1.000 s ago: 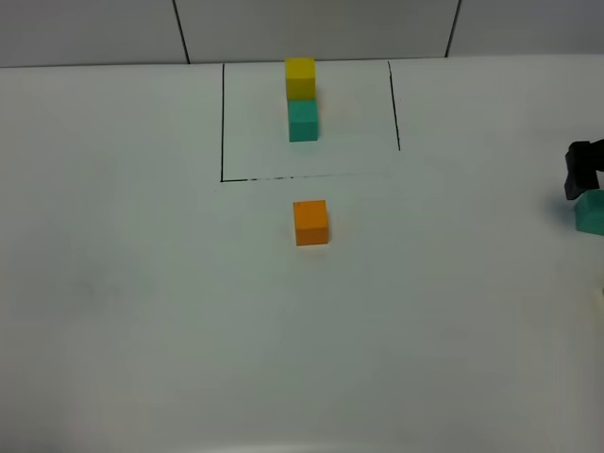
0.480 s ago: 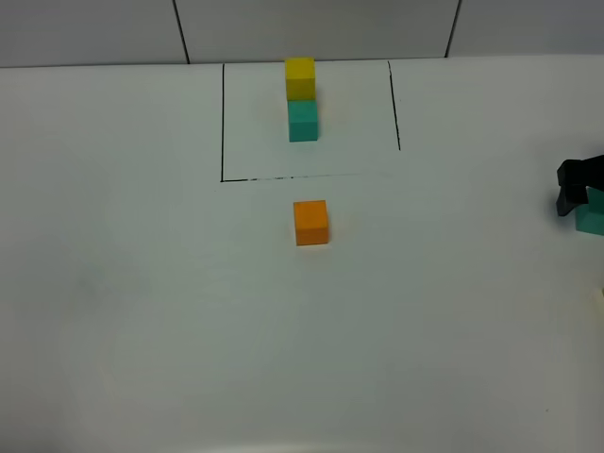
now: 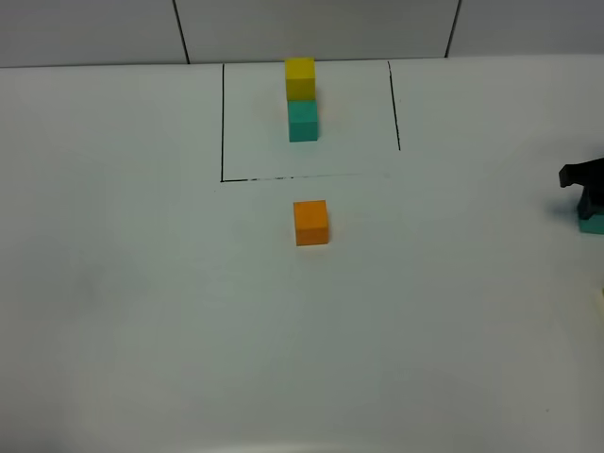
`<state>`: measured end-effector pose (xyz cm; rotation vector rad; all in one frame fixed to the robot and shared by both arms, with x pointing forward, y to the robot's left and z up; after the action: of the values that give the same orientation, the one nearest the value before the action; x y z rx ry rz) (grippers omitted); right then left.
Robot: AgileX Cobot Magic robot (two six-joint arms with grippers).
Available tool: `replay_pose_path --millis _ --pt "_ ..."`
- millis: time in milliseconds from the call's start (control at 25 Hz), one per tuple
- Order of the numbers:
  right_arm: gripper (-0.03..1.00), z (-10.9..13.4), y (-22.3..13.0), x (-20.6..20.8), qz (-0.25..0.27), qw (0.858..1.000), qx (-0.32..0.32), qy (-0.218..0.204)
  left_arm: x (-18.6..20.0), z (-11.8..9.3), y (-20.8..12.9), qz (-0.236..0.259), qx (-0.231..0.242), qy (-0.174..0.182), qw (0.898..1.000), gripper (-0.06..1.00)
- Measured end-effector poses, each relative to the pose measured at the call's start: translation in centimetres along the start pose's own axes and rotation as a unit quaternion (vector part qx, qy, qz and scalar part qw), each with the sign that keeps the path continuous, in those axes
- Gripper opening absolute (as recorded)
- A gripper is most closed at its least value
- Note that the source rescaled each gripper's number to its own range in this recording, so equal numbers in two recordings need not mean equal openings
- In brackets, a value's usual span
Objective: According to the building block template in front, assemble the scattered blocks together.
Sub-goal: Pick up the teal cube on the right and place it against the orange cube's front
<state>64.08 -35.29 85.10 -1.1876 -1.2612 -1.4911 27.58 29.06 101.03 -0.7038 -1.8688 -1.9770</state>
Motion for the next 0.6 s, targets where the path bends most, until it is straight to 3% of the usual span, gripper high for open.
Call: replay_pose_path --millis 360,600 --pt "0.02 2.3 -0.3 3.9 0.023 0.999 0.046 -0.01 0.0 0.0 0.0 0.0 0.0 0.0 1.0 0.76" --pt "0.02 7.6 -1.7 7.5 0.005 0.992 0.123 -0.013 0.0 0.0 0.0 0.0 0.0 0.0 1.0 0.76"
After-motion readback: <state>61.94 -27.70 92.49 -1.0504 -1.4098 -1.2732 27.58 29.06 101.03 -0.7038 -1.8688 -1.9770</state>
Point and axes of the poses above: a point on each arm's last joint axis where the gripper is mounted, x pointing back along that axis away from the gripper, z along the wrist's bending axis when the last joint is at zero, y = z × x, the point moved 6 cm from there along -x, pointing out along that axis toward the gripper, and after that the axes turned 5 degrees about -x, right-handed, at the moved point
